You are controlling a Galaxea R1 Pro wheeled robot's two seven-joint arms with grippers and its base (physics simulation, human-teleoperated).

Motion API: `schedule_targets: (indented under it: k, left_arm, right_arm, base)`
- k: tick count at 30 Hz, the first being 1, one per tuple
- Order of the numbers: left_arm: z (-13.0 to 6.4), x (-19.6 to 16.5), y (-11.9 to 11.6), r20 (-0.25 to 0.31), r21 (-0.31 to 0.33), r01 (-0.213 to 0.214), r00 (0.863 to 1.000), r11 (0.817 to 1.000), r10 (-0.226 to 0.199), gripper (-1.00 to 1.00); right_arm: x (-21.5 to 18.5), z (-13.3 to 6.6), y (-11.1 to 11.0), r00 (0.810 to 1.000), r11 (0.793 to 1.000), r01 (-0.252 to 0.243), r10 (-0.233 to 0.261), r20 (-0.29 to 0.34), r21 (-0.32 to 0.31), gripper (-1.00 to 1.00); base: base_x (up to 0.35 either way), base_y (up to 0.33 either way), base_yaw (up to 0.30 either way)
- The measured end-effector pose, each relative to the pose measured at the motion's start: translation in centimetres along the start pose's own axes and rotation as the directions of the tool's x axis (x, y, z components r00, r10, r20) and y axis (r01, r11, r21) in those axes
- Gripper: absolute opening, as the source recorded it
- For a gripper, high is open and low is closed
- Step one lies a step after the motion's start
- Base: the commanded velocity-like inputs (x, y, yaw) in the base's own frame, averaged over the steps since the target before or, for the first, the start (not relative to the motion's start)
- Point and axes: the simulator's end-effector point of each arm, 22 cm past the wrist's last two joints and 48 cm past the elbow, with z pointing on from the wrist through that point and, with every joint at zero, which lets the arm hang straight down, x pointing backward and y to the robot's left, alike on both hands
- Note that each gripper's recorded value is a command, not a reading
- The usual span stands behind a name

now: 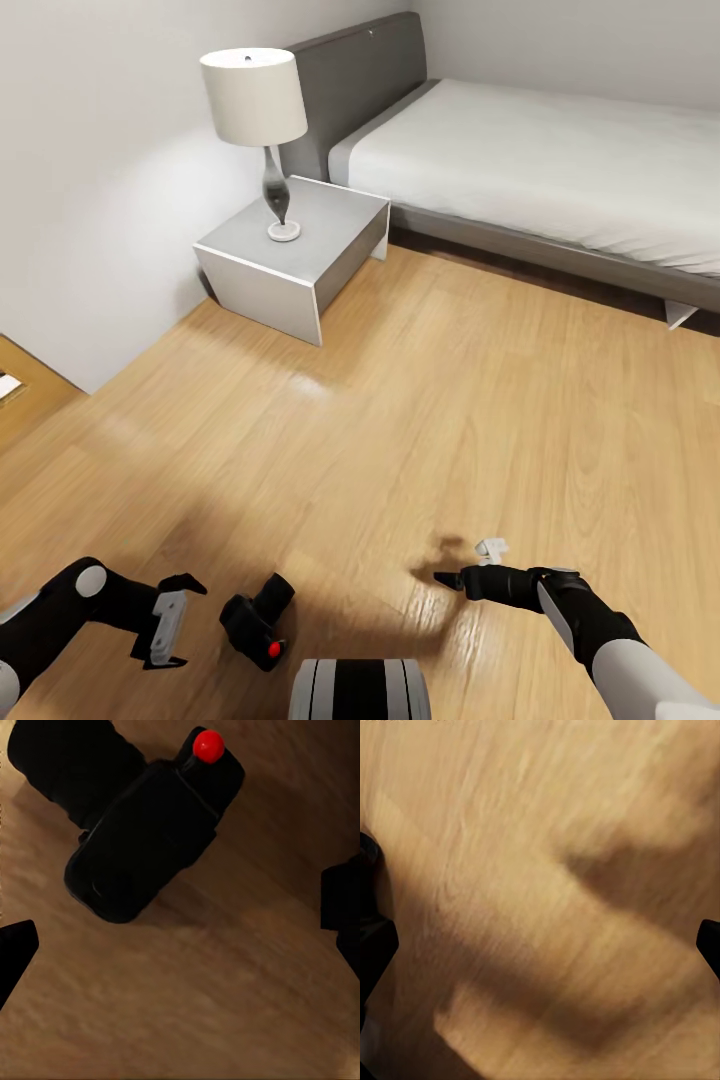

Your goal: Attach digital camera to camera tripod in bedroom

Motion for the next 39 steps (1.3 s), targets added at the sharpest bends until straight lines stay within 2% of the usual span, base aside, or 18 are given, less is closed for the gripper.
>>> schedule_targets:
  k: [7, 10, 12, 16, 32, 37, 39]
  left_arm:
    - [0.7, -2.1, 1.0, 0.026, -0.022, -0.032, 0.999, 0.999, 0.032, 1.0]
    - [1.4, -3.8, 1.3, 0.051, -0.026, -0.044, 0.998, 0.999, 0.046, 1.0]
    - [2.6, -6.0, 1.4, 0.087, -0.027, -0.056, 0.994, 0.998, 0.058, 1.0]
    - [3.3, -7.2, 1.3, 0.105, -0.025, -0.059, 0.993, 0.998, 0.061, 1.0]
    - [3.6, -7.6, 1.2, 0.111, -0.022, -0.057, 0.992, 0.998, 0.059, 1.0]
    - [3.9, -7.3, 1.1, 0.084, -0.011, -0.055, 0.995, 0.998, 0.056, 1.0]
    - [4.3, -7.1, 0.8, 0.058, 0.001, -0.052, 0.997, 0.999, 0.052, 1.0]
  right_arm:
    - [0.0, 0.0, 0.0, 1.0, 1.0, 0.001, -0.001, 0.0, 0.0, 1.0]
    - [0.1, 0.0, 0.0, 1.0, 1.0, 0.001, -0.001, -0.001, 0.0, 1.0]
    - [0.1, 0.0, 0.0, 1.0, 1.0, 0.001, -0.001, -0.001, 0.0, 1.0]
    - [0.1, 0.0, 0.0, 1.0, 1.0, 0.0, 0.0, -0.001, 0.0, 1.0]
    - [0.1, 0.0, 0.0, 1.0, 1.0, -0.001, 0.001, -0.001, 0.0, 1.0]
    - [0.1, 0.0, 0.0, 1.0, 1.0, -0.001, 0.001, -0.001, 0.0, 1.0]
    - [0.1, 0.0, 0.0, 1.0, 1.0, -0.001, 0.001, -0.001, -0.001, 1.0]
  base:
    - [0.0, 0.0, 0.0]
    - [0.0, 0.0, 0.0]
    - [0.0, 0.0, 0.0]
    - [0.0, 0.0, 0.0]
    - [0.0, 0.0, 0.0]
    - [0.0, 0.0, 0.0]
    - [0.0, 0.0, 0.0]
